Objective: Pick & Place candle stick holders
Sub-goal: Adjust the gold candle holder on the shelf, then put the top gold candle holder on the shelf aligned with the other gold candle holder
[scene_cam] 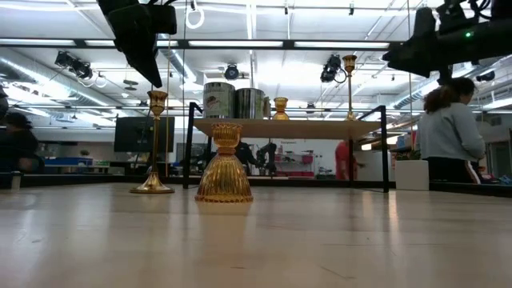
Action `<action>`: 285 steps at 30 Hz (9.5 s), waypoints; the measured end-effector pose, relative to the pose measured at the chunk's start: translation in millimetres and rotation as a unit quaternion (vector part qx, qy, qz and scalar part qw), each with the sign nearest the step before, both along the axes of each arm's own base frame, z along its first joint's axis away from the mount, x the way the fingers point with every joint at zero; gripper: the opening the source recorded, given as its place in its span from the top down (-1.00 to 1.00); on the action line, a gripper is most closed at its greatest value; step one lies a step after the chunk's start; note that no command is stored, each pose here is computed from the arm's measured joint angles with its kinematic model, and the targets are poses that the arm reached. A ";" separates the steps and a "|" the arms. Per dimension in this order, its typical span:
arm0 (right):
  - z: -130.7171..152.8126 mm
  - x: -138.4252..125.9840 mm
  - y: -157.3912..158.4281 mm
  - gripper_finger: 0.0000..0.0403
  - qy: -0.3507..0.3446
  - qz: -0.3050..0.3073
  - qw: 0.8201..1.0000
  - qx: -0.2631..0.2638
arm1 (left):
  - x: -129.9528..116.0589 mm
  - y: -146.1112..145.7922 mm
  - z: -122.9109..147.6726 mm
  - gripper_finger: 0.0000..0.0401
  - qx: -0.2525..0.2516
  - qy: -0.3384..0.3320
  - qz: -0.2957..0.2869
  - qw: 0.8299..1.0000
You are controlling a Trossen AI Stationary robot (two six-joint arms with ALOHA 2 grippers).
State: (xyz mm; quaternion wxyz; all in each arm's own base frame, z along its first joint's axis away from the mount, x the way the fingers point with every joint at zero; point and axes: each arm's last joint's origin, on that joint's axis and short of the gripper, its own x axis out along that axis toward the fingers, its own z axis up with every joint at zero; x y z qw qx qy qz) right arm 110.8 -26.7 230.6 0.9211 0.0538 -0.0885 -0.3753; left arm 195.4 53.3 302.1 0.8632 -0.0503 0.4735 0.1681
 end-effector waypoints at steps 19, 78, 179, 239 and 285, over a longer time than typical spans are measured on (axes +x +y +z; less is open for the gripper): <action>14.3 27.5 -18.3 -0.36 0.033 -0.008 0.999 0.011 | 0.0 0.1 0.0 0.52 -0.001 0.000 0.001 1.000; 1.1 60.0 -97.7 0.53 0.127 0.005 0.991 0.051 | 0.5 0.1 0.3 0.52 0.000 -0.003 0.001 1.000; 11.4 87.2 -186.2 0.95 0.185 -0.114 0.974 0.057 | 2.0 1.3 1.7 0.52 0.007 -0.015 0.019 1.000; 54.1 56.9 -156.1 -0.58 0.181 -0.150 0.971 0.030 | 2.0 1.3 1.7 0.52 0.007 -0.015 0.018 1.000; 77.7 66.4 -69.9 -0.58 0.159 0.126 0.979 0.025 | -4.7 -4.1 -3.5 0.01 -0.056 0.020 -0.007 0.998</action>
